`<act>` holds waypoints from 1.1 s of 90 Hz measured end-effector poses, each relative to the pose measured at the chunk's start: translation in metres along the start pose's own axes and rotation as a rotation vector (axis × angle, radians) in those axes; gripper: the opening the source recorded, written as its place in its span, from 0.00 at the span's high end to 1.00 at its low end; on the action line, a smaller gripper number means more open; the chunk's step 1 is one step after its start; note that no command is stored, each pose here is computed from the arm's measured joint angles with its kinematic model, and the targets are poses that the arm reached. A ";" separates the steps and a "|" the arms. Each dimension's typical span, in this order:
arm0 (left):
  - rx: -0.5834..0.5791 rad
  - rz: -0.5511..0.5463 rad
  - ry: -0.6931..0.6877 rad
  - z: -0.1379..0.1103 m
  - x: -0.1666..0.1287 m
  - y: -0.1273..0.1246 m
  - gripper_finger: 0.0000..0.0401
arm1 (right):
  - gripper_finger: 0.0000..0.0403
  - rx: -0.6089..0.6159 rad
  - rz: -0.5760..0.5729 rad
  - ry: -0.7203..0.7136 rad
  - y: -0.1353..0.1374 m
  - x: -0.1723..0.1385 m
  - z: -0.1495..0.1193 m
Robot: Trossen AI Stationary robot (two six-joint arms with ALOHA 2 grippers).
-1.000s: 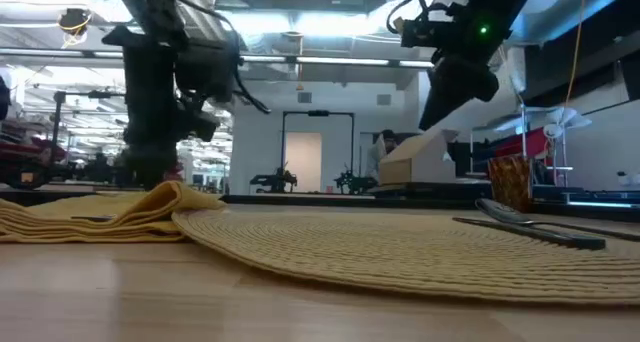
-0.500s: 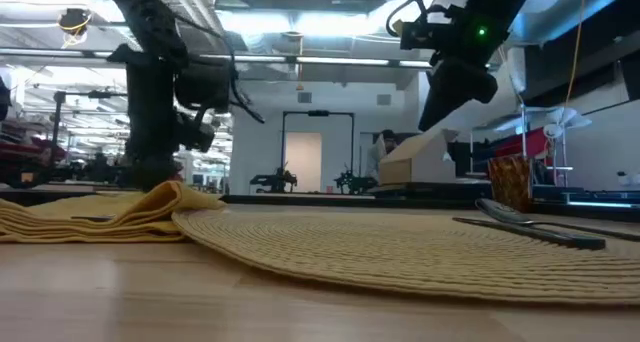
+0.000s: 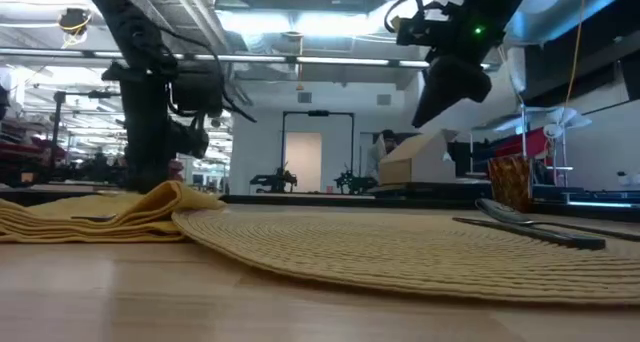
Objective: Set table place
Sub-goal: Put the yellow patterned plate on the yellow placemat to the left of the black table knife
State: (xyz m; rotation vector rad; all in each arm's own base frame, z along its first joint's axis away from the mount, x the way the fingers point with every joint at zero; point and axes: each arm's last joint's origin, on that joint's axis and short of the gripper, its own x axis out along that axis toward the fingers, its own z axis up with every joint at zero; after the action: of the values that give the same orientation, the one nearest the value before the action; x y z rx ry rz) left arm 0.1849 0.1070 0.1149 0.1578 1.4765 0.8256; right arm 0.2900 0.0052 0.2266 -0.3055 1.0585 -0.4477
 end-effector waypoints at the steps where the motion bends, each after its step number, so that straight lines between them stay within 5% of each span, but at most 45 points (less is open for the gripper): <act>1: -0.002 0.001 0.000 -0.001 0.001 0.000 0.68 | 1.00 0.000 0.000 -0.001 0.000 0.000 0.000; 33: 0.010 0.024 0.003 -0.002 0.002 -0.001 0.94 | 1.00 -0.016 -0.002 -0.011 0.000 0.000 0.001; 99: 0.154 -0.059 -0.256 0.029 -0.114 -0.051 0.99 | 1.00 -0.015 -0.022 -0.010 -0.001 0.000 0.001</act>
State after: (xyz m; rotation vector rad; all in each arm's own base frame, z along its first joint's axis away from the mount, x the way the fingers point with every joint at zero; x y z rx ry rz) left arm 0.2448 0.0155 0.1822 0.3216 1.2956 0.6191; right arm 0.2910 0.0042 0.2272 -0.3320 1.0500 -0.4576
